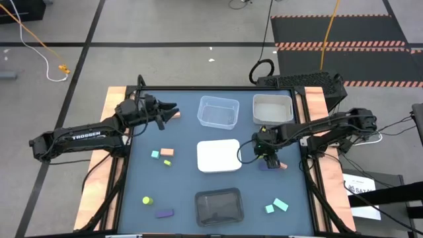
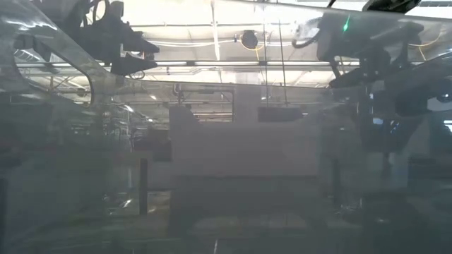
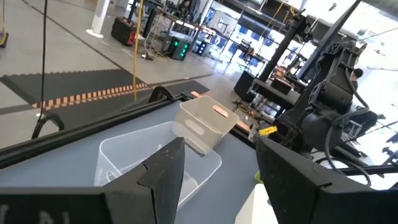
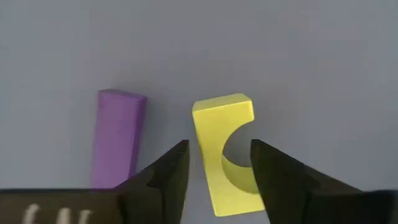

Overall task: Sort & place blocks by color
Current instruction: Put the yellow-green bridge block into the grey bin

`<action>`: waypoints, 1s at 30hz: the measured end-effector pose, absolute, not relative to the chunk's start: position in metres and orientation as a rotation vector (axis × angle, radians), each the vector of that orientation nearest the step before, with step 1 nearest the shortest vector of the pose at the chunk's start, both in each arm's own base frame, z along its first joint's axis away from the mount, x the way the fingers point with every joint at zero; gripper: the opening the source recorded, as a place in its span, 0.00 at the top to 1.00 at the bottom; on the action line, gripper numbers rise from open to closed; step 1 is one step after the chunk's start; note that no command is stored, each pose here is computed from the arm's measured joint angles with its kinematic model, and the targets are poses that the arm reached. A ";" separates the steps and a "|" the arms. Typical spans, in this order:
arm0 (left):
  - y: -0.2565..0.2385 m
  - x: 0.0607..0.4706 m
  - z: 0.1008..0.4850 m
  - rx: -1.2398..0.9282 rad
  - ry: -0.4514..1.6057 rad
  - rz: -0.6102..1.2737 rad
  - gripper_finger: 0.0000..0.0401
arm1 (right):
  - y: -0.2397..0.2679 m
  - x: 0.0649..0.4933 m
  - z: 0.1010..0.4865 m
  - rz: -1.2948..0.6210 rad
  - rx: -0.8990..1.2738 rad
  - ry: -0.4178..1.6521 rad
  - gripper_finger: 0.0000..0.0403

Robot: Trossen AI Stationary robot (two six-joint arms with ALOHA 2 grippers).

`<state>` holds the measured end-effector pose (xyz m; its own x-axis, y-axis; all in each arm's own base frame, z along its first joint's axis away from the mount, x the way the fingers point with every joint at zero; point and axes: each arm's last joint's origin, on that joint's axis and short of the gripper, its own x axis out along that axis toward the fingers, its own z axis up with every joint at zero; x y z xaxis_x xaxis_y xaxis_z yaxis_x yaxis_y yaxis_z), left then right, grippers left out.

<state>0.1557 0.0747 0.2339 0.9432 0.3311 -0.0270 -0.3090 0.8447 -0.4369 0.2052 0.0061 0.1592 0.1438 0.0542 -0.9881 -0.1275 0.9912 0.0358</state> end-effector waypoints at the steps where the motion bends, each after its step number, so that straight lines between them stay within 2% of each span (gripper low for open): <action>1: 0.075 0.156 0.234 -0.453 -0.047 0.339 0.50 | 0.006 0.206 0.158 0.132 -0.061 1.429 0.65; 9: 0.075 0.156 0.232 -0.438 -0.023 0.344 0.50 | 0.006 0.207 0.151 0.134 -0.059 1.463 0.91; 11: 0.075 0.156 0.232 -0.435 -0.023 0.344 0.50 | 0.006 0.207 0.152 0.133 -0.058 1.461 0.95; 17: 0.075 0.156 0.232 -0.434 -0.023 0.344 0.50 | 0.006 0.204 0.158 0.145 -0.072 1.440 0.94; 21: 0.075 0.156 0.232 -0.435 -0.024 0.344 0.50 | 0.006 0.204 0.169 0.153 -0.104 1.349 0.95; 30: 0.075 0.156 0.232 -0.434 -0.031 0.351 0.50 | 0.000 0.218 0.215 -0.004 -0.313 0.859 0.94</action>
<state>0.1555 0.0750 0.2322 0.9394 0.3398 -0.0451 -0.3267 0.8480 -0.4174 0.2183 0.0003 0.2154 0.6561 -0.1288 -0.7436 -0.1222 0.9542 -0.2731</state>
